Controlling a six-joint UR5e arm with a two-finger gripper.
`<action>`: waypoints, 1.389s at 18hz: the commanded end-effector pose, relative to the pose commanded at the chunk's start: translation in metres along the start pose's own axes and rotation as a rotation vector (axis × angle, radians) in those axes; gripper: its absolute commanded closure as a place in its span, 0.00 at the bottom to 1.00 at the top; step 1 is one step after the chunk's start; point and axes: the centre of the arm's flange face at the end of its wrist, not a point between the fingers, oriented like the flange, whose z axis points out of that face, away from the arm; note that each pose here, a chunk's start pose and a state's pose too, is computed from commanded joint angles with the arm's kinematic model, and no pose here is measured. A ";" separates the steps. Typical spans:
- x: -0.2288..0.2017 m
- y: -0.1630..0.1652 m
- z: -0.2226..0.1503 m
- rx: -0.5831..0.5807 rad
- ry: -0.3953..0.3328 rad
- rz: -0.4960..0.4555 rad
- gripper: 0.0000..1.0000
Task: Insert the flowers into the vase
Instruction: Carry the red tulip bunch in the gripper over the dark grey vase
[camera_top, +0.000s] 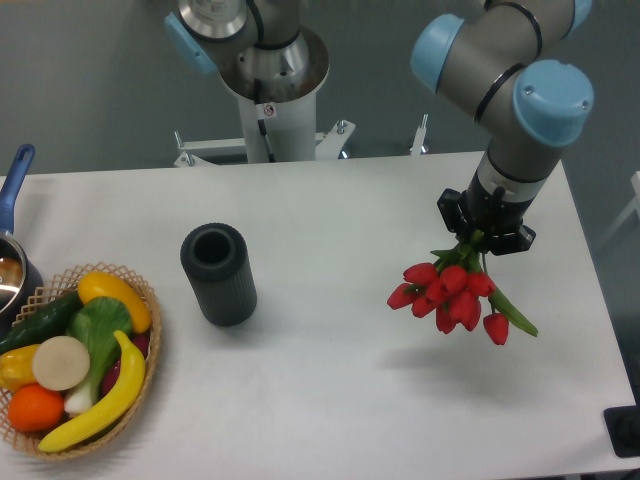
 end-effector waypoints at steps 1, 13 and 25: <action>0.000 -0.001 0.000 0.009 0.003 0.000 0.87; 0.043 -0.056 -0.060 0.322 -0.046 -0.006 0.87; 0.092 -0.080 -0.097 0.812 0.128 -0.010 0.87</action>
